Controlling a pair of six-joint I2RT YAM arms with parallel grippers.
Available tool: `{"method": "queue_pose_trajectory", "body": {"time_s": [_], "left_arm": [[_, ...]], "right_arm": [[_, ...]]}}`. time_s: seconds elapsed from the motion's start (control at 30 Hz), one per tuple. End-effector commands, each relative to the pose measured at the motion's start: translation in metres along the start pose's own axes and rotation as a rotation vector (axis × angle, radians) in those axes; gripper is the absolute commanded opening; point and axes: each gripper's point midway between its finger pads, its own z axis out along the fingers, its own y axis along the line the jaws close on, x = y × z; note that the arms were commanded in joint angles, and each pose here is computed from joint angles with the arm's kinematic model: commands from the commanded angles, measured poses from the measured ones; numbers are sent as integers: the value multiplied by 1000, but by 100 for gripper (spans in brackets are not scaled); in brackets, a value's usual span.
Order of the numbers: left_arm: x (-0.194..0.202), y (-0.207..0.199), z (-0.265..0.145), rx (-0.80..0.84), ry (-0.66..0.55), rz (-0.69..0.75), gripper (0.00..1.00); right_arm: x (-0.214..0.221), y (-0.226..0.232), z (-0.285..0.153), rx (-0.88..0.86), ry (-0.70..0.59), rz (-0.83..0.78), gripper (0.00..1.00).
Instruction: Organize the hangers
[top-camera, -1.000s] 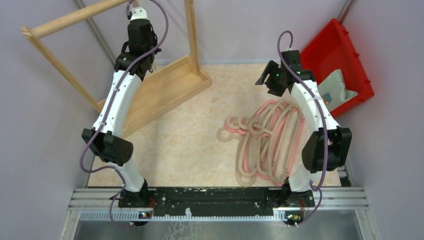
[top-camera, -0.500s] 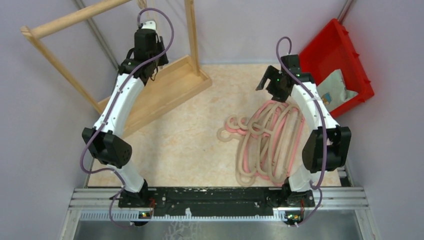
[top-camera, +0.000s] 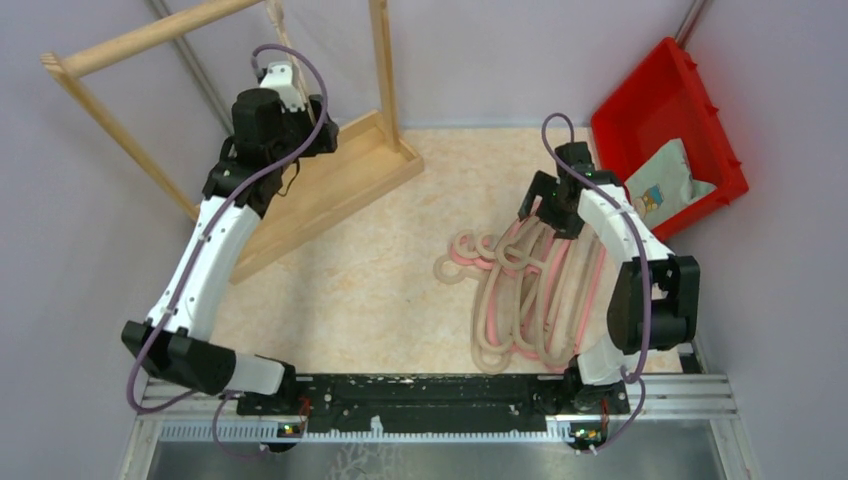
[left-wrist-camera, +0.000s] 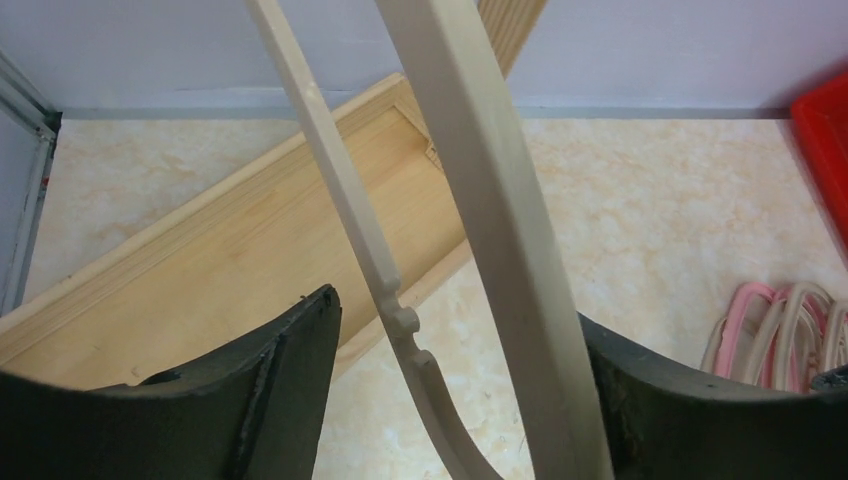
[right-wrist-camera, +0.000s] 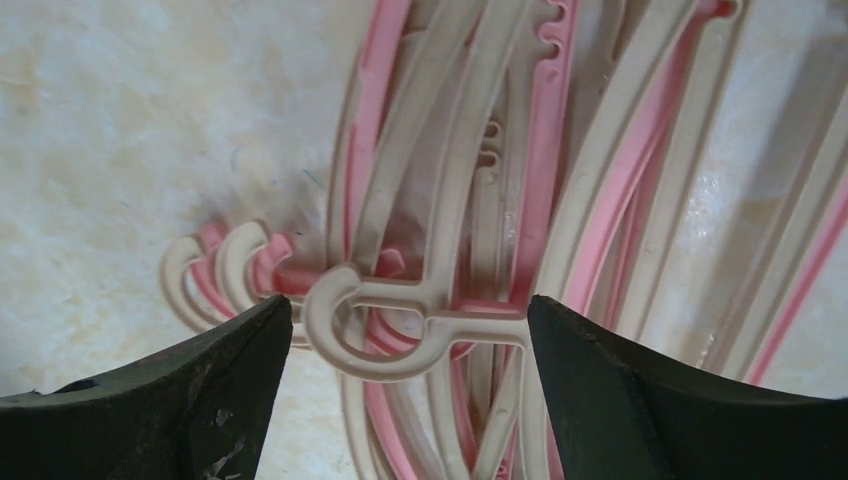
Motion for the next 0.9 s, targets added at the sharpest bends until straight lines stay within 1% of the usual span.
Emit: {"method": "queue_pose_trajectory", "body": {"time_s": [0.0, 0.17, 0.27, 0.37, 0.43, 0.5, 0.63, 0.73, 0.77, 0.8, 0.83, 0.87], "left_arm": [[8, -10, -21, 88, -25, -7, 74], [26, -11, -43, 134, -24, 13, 76], [28, -15, -56, 173, -49, 3, 77], [34, -17, -62, 192, -41, -2, 77], [39, -15, -63, 188, -22, -2, 77], [44, -14, -64, 185, -7, 4, 77], [47, -12, -66, 179, -1, 8, 77], [47, -12, -65, 178, 3, 7, 77], [47, -13, -65, 179, 6, 6, 77], [47, -13, -64, 179, 8, 3, 77], [48, -14, -63, 181, 10, 2, 77], [48, -14, -63, 182, 12, 0, 77]], "right_arm": [[5, -27, 3, 102, -32, -13, 86], [20, -43, 26, 176, 18, 26, 81], [19, -52, 31, 223, 7, 44, 79], [14, -63, 36, 269, -10, 48, 75], [13, -72, 39, 284, -2, 70, 69], [19, -82, 53, 303, 41, 86, 64], [19, -90, 63, 321, 48, 86, 53], [23, -92, 72, 320, 68, 82, 48], [24, -92, 74, 320, 75, 81, 43], [26, -93, 76, 324, 82, 81, 30], [26, -93, 76, 327, 86, 79, 7], [27, -94, 75, 329, 88, 79, 0]]}}
